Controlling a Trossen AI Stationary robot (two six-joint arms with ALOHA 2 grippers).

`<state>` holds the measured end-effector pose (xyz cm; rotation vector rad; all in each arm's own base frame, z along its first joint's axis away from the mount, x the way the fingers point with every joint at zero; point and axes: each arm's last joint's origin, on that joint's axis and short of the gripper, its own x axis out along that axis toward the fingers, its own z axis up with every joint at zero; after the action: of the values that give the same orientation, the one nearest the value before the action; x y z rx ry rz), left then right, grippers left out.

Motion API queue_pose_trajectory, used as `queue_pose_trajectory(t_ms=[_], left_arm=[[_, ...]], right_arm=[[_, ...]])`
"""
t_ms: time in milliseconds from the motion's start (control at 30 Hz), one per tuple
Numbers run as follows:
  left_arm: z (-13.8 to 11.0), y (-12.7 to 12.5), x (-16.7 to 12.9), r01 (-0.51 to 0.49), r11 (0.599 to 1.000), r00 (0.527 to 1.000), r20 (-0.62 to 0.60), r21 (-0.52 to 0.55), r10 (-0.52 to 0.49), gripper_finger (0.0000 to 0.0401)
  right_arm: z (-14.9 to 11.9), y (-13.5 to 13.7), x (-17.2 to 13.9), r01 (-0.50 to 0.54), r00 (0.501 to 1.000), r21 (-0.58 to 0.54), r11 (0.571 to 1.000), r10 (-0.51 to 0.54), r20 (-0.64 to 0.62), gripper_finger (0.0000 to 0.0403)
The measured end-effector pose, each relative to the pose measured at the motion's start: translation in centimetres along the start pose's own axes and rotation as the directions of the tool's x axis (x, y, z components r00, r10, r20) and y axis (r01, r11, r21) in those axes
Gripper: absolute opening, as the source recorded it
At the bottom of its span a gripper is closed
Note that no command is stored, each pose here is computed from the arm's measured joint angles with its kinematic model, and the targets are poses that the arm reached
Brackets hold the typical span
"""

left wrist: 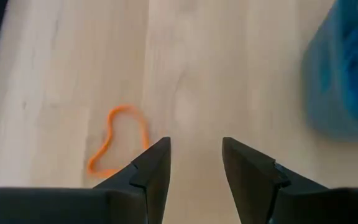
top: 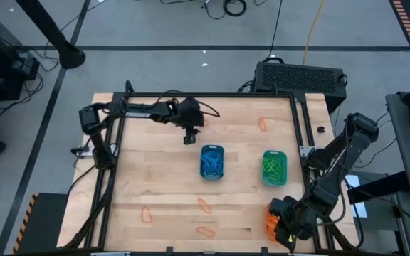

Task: Sort rubber bands into baskets
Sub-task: Put the orange rubberband into the orange bin

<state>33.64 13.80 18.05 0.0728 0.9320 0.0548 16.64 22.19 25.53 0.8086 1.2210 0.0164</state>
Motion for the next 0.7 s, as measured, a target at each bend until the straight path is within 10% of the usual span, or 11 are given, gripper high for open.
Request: queue_pose_trajectory(t_ms=[700], left_arm=[[-1.4,3.1,5.4,-0.028,0.987,0.974,-0.218,0.159,0.063,0.0152]], right_arm=[[-1.7,-0.7,0.0,0.086,0.996,-0.011,0.996,-0.086,0.011,0.0000]])
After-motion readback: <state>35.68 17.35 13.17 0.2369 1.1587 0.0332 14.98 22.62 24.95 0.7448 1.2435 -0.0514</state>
